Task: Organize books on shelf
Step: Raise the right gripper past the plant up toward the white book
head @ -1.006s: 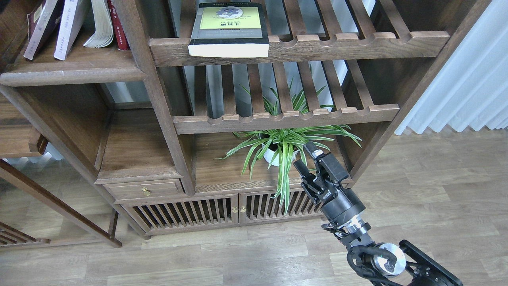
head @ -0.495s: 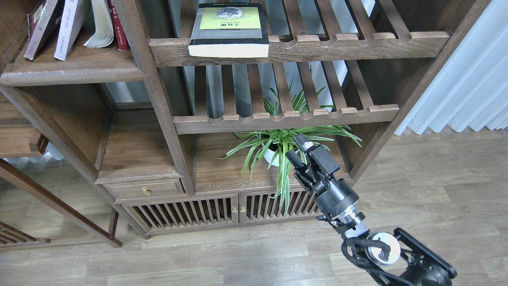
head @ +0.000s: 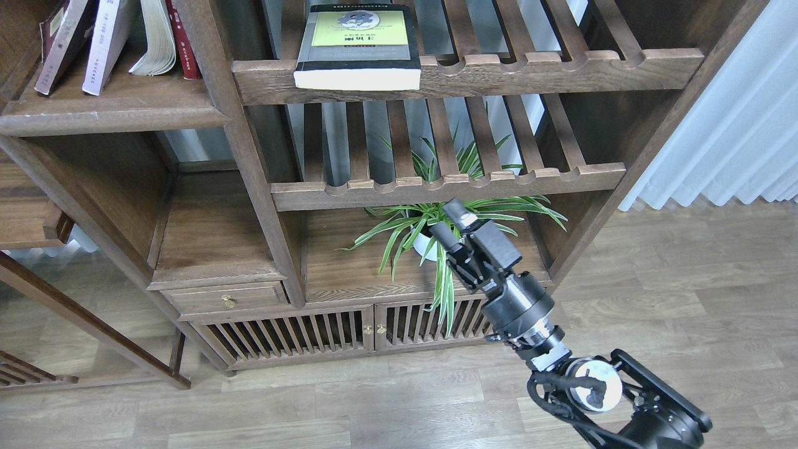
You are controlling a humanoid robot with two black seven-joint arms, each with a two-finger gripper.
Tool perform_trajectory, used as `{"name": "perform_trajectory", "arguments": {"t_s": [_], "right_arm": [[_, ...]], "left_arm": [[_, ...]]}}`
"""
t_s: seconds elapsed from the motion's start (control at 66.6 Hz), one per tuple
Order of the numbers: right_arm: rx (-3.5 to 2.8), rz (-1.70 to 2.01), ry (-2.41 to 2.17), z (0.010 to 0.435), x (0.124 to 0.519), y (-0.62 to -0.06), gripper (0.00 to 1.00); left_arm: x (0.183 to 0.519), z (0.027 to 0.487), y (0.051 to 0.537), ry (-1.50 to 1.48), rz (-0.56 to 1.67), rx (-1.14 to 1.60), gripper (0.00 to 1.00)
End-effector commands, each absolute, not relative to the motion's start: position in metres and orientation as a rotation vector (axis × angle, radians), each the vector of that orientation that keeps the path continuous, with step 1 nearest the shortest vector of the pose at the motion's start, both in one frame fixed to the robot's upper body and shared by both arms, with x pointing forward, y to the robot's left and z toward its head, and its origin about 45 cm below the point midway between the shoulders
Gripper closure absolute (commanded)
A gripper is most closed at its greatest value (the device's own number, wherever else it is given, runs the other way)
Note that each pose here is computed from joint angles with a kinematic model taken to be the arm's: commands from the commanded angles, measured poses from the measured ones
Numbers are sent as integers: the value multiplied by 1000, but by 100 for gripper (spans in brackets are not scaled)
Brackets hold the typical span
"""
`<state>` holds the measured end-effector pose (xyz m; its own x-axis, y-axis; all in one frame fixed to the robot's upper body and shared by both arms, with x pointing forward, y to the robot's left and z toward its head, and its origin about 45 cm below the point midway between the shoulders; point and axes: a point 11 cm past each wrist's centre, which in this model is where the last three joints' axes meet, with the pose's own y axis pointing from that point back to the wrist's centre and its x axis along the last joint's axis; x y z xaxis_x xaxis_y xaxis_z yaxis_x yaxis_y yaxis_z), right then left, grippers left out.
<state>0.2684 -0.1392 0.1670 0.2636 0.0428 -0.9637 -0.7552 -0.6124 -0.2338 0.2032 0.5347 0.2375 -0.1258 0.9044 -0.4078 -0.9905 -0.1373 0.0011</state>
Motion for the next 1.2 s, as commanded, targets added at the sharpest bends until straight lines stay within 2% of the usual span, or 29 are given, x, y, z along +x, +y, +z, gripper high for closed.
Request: {"name": "perform_trajectory", "arguments": {"t_s": [0.0,0.12,0.42,0.691,0.931,1.051,1.186], "right_arm": [[-1828,1421,619,170,266,-126,18],[-1835,1409,585,176,267,-114,18],[-1881,1321,448,216,279,-86,18],[-1900,1289,411,229,280,-82,18],[-1944,1266,413,235,285,-79,18],[-1966,1278,446,237,292,-74,17],[-1973,1300,459,235,290,-64,17]], "left_arm": [[186,227,539,339,1730,-404,56],[167,202,532,413,1764,-431,55],[160,162,498,543,1754,-509,49],[89,110,473,750,1861,-538,48],[61,100,468,819,1900,-564,47],[38,96,469,847,1939,-531,39],[35,98,471,848,1950,-570,36]]}}
